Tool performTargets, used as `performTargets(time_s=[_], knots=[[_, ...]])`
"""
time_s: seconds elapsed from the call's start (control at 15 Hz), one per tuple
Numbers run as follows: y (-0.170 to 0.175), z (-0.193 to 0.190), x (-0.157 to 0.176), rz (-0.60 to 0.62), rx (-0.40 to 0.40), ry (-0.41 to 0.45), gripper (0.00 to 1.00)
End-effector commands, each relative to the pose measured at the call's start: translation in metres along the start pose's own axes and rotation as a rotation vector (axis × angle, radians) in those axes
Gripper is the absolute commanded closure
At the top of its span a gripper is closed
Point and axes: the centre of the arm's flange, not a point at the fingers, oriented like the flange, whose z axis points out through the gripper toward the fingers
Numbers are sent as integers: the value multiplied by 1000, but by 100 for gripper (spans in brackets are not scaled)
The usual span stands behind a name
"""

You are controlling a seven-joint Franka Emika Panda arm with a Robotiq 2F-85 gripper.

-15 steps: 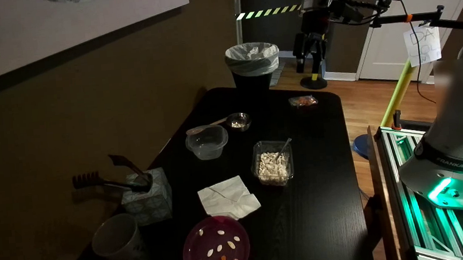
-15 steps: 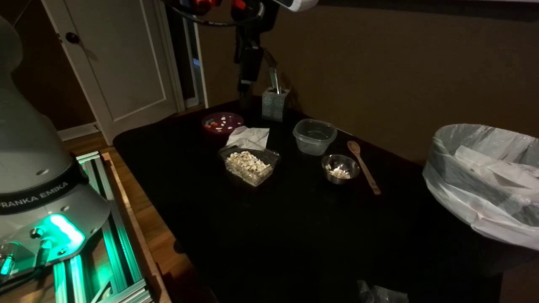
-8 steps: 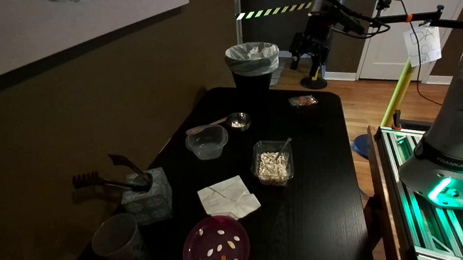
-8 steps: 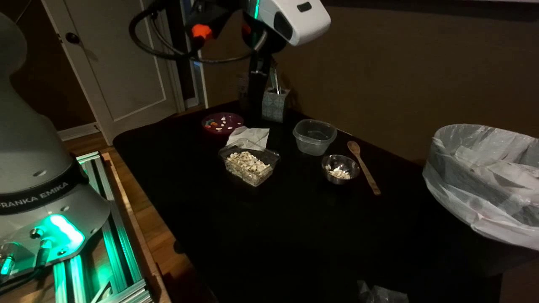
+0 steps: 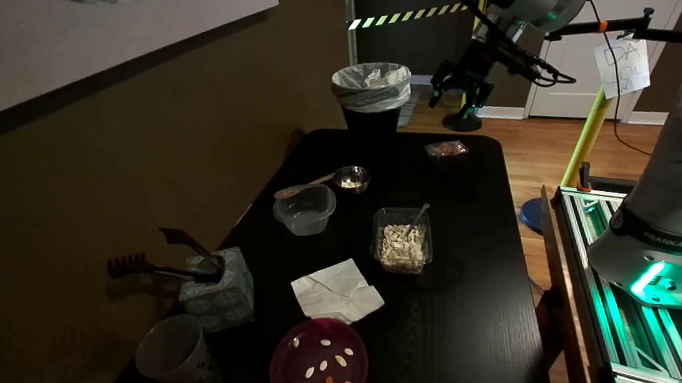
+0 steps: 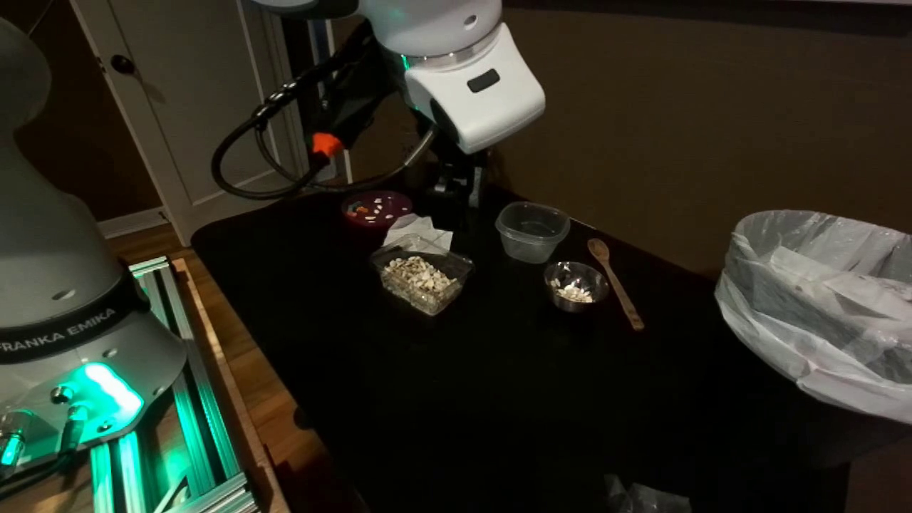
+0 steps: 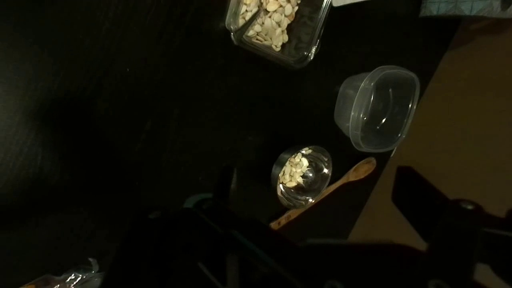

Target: Transfer the popcorn from the plastic bowl to the metal bowl

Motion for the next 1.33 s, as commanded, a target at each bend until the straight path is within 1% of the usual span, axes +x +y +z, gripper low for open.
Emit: performTargets(time_s=[0.0,0.2,0.4,0.53,0.6,0.8,0.93,1.07,1.13,1.2,1.27], knots=[[-1,-1,1,-2,2,3,0],[-3,0,2,-21,7,18,0],[3,26,-8,-47,54,23,0],[8,47,-18,-118,93,-10,0],[10,56,-23,-136,98,-7,0],[19,83,-27,-188,125,-117,0],[32,103,-27,-199,169,-241,0],[46,118,-24,-159,214,-352,0],[26,89,-44,-183,198,-271,0],[33,94,-44,-176,196,-292,0],[33,95,-44,-178,189,-292,0]])
